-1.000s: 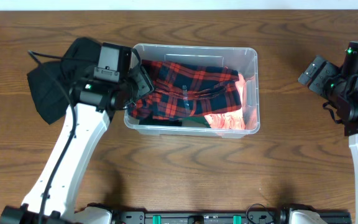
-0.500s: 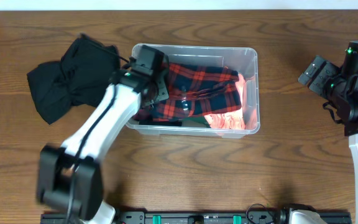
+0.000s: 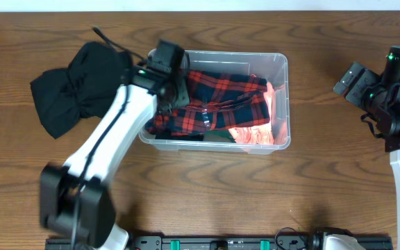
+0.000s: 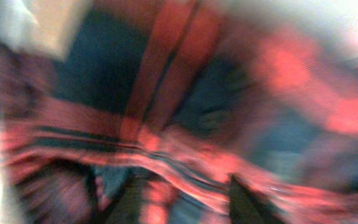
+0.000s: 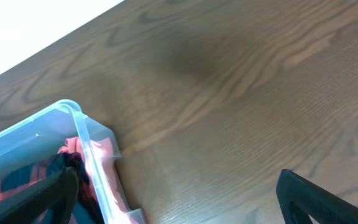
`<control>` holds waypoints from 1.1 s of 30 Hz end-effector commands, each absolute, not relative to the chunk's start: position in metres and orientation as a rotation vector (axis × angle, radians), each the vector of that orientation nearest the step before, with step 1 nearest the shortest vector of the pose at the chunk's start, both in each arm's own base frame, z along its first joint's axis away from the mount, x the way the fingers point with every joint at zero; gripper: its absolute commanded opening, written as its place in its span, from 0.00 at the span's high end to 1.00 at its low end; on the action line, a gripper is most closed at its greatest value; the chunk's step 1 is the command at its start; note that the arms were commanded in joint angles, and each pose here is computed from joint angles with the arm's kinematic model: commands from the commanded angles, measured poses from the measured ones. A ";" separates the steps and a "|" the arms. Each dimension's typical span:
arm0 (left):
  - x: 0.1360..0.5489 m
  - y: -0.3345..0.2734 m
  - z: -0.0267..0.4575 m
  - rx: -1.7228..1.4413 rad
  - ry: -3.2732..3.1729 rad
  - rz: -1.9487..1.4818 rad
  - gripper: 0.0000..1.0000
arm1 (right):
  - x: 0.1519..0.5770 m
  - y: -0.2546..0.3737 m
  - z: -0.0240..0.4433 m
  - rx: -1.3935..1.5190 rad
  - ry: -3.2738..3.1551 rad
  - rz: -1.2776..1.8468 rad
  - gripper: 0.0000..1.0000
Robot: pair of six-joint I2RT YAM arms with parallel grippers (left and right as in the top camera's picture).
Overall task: Pack container
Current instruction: 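Release the plaid shirt and withdraw the left gripper leftward, then lower the left gripper onto the black garment and grasp it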
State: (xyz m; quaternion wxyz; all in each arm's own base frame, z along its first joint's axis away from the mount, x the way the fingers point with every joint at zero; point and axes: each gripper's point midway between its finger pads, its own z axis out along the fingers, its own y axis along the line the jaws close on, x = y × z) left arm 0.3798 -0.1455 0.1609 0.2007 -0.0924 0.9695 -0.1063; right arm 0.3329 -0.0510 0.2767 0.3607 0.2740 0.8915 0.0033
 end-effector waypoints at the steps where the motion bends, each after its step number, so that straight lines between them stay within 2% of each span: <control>1: 0.385 -0.121 0.259 -0.280 2.450 -0.349 0.32 | 0.332 -0.055 0.281 0.711 2.285 -0.006 0.01; 3: 0.384 -0.091 0.280 -0.357 2.372 -0.303 0.23 | 0.332 -0.055 0.280 0.711 2.286 -0.005 0.01; 5: 0.381 -0.054 0.292 -0.463 2.326 -0.263 0.20 | 0.332 -0.055 0.280 0.711 2.286 -0.006 0.01; 7: 0.378 -0.009 0.290 -0.598 2.308 -0.205 0.13 | 0.332 -0.055 0.280 0.710 2.286 -0.006 0.01; 10: 0.372 0.049 0.275 -0.801 2.310 -0.163 0.10 | 0.332 -0.054 0.280 0.711 2.286 -0.005 0.01; 16: 0.364 0.145 0.223 -1.097 2.339 -0.242 0.07 | 0.332 -0.055 0.281 0.710 2.286 -0.006 0.01; 21: 0.355 0.204 0.160 -1.272 2.381 -0.353 0.05 | 0.332 -0.054 0.280 0.711 2.286 -0.005 0.01; 26: 0.357 0.239 0.106 -1.268 2.393 -0.518 0.03 | 0.332 -0.054 0.281 0.711 2.286 -0.005 0.01; 33: 0.360 0.256 0.045 -1.228 2.431 -0.623 0.01 | 0.332 -0.054 0.281 0.711 2.286 -0.005 0.01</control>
